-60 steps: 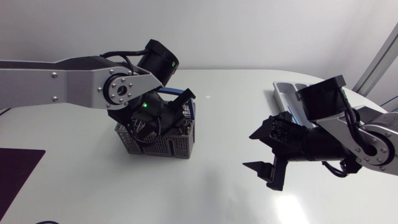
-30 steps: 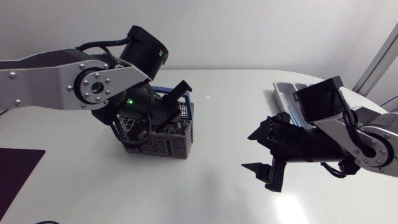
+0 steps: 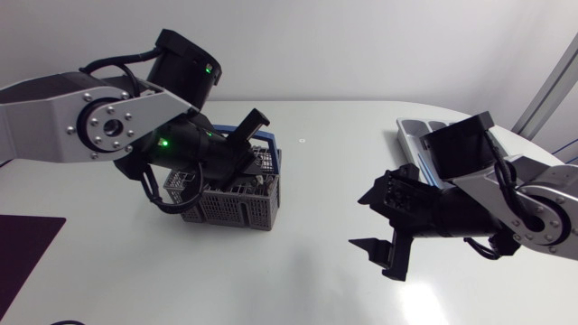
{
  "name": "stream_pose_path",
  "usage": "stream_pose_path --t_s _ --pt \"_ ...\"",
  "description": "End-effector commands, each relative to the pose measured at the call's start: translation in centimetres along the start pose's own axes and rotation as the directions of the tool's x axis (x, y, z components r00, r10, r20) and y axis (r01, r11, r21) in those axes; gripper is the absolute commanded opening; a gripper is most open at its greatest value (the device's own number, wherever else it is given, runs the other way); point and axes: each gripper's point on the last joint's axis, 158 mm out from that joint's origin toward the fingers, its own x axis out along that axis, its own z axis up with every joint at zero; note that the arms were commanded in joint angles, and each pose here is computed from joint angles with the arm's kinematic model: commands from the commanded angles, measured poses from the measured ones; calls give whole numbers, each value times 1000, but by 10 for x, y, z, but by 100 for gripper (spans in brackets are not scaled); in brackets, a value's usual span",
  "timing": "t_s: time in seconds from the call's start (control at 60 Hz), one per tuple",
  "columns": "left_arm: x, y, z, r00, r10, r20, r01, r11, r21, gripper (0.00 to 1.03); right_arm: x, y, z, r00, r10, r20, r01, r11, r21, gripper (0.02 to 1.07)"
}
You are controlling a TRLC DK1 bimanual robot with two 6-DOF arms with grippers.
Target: Unload the cutlery basket into the drawer organizer.
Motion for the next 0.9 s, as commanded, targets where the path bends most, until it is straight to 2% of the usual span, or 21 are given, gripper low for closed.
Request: stream_pose_path --t_s 0.0,0.883 --pt "-5 0 -1 1000 -22 -4 22 1000 3 4 2 9 -5 1000 17 -15 -17 1000 17 97" --pt "-10 0 -3 995 -42 -89 35 997 -72 4 18 31 25 999 53 5 -53 998 -17 97"
